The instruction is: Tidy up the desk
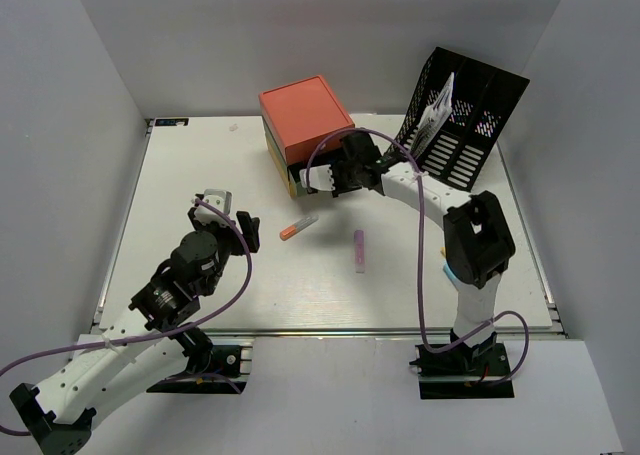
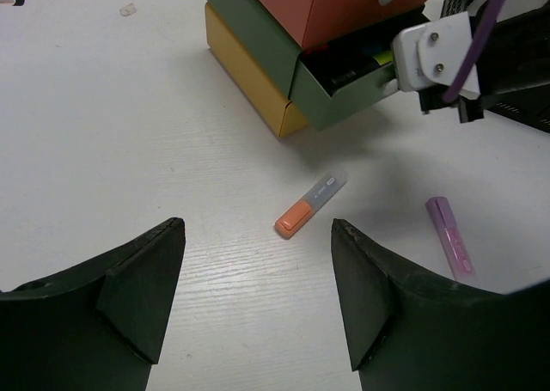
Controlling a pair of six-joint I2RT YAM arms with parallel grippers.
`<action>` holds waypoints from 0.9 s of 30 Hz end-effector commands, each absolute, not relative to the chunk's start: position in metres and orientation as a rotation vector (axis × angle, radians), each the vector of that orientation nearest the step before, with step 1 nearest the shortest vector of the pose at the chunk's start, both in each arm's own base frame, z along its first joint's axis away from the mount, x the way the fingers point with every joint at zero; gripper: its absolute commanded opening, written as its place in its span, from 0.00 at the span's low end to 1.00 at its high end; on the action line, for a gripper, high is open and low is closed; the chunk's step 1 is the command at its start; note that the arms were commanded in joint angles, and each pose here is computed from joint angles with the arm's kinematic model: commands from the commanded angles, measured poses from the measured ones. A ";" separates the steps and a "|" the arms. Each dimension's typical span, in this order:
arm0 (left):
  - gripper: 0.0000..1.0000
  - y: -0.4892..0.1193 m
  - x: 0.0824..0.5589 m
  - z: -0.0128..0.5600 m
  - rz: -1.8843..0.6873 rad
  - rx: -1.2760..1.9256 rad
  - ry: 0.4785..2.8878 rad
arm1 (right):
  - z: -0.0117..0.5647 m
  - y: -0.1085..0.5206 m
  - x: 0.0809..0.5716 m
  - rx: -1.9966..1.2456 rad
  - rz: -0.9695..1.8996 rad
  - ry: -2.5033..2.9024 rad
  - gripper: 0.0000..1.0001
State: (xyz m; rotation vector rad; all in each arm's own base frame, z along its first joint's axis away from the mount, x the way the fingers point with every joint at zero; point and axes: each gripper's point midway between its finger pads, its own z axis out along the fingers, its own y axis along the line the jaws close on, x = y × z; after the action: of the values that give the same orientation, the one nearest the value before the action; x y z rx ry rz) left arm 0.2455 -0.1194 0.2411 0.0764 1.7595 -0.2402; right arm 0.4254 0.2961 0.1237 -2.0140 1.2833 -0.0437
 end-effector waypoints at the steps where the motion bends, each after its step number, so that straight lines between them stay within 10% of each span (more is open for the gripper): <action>1: 0.79 -0.123 0.245 0.245 -0.259 0.084 1.745 | 0.154 0.304 0.464 -1.832 -0.183 1.262 0.00; 27: 0.79 -0.123 0.246 0.243 -0.253 0.085 1.748 | 0.188 0.306 0.447 -1.461 0.048 1.382 0.00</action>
State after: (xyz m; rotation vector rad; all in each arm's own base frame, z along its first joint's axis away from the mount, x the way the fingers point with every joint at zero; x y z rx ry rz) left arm 0.2463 -0.1201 0.2392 0.0795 1.7660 -0.2354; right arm 0.4606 0.3038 0.1367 -1.6306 1.4038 -0.0863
